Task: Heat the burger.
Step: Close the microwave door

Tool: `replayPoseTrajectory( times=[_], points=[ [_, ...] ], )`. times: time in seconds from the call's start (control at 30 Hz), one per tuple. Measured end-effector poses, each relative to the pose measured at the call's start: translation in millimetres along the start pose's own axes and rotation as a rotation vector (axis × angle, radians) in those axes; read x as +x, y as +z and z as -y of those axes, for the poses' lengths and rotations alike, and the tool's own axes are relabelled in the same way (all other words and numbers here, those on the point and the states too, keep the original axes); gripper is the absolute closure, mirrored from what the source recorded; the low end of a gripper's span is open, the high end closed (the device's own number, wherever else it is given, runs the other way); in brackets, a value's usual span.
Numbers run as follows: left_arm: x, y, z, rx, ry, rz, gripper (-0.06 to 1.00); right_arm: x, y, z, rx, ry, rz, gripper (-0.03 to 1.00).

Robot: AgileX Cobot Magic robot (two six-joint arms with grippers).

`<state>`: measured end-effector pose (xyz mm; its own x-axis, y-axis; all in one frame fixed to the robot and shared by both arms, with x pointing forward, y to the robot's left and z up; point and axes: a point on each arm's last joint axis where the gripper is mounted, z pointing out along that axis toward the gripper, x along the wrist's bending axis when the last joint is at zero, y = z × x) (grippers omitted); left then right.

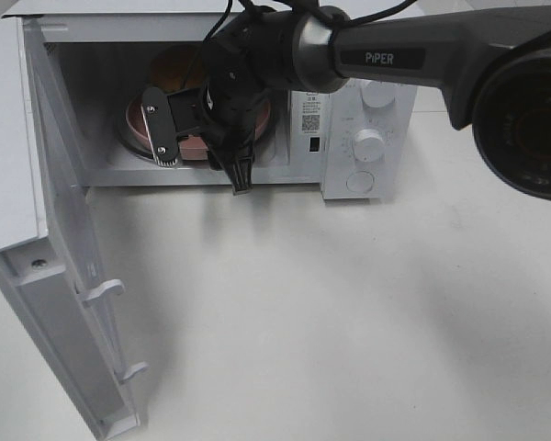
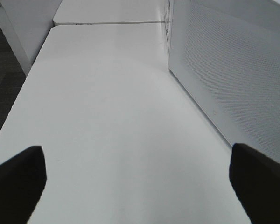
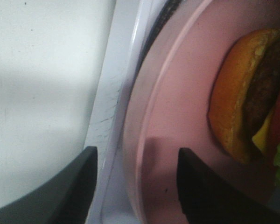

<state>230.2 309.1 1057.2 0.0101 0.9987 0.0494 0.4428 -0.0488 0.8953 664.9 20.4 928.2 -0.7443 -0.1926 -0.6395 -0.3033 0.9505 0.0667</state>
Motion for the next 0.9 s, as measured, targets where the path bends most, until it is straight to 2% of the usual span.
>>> replayPoseTrajectory(
  times=[0.33, 0.63, 0.9],
  points=[
    [0.0, 0.0, 0.0, 0.0, 0.0, 0.0, -0.04, 7.8, -34.2, 5.7, -0.054, 0.033, 0.041, 0.21],
    [0.0, 0.0, 0.0, 0.0, 0.0, 0.0, -0.04, 32.3, -58.0, 16.3, -0.06, 0.04, 0.006, 0.2],
    [0.0, 0.0, 0.0, 0.0, 0.0, 0.0, -0.04, 39.6, -88.8, 23.0, -0.092, 0.078, 0.036, 0.2]
  ],
)
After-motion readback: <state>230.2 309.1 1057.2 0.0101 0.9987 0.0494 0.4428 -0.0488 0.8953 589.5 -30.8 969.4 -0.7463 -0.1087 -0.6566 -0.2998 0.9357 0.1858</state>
